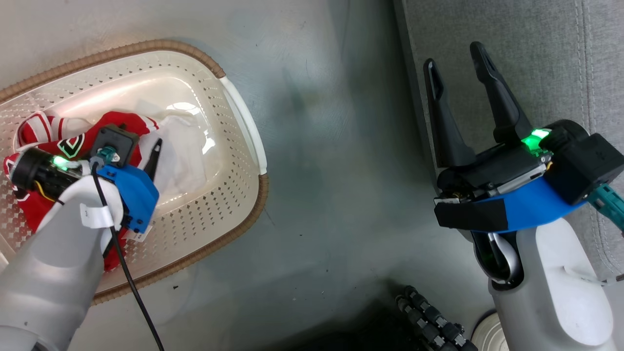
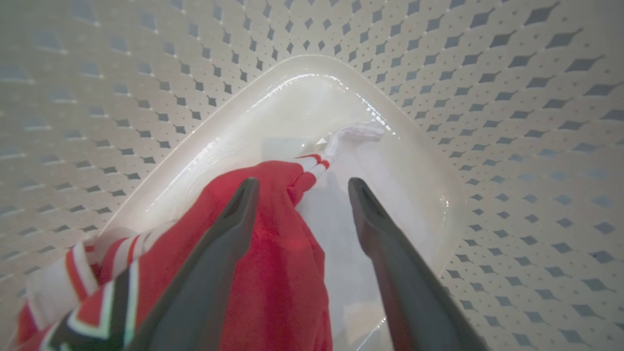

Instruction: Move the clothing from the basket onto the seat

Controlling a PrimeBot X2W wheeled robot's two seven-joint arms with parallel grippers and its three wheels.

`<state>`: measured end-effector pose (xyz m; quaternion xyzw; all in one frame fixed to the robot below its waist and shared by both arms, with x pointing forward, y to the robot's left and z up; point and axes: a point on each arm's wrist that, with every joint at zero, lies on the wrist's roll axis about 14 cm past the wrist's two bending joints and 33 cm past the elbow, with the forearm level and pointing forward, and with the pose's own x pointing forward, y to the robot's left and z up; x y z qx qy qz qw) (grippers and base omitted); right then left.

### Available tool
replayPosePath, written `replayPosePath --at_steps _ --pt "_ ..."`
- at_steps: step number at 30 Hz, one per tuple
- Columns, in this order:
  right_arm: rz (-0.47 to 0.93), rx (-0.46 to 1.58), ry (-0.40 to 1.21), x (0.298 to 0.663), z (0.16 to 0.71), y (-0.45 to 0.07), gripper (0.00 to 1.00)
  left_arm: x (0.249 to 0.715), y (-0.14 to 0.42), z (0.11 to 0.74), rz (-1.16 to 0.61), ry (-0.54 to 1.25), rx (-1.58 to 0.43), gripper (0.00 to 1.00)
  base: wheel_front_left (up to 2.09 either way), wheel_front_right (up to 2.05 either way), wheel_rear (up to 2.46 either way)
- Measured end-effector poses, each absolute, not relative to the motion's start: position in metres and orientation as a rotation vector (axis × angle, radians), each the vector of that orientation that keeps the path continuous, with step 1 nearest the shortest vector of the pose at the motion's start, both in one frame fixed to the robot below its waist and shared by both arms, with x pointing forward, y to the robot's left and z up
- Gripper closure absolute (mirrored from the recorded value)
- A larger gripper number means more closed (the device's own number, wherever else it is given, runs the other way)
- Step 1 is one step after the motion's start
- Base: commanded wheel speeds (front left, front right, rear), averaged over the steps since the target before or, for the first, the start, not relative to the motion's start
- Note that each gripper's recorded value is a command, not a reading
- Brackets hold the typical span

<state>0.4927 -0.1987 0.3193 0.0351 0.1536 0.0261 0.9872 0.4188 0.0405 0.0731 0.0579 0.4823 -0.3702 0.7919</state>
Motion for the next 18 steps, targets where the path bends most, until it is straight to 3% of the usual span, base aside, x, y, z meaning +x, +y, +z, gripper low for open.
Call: replayPosePath --at_steps 18 --pt "0.015 0.1 0.381 0.468 0.301 -0.202 0.0 0.397 0.069 0.045 -0.825 1.161 0.434 0.0 0.0 0.0 0.0"
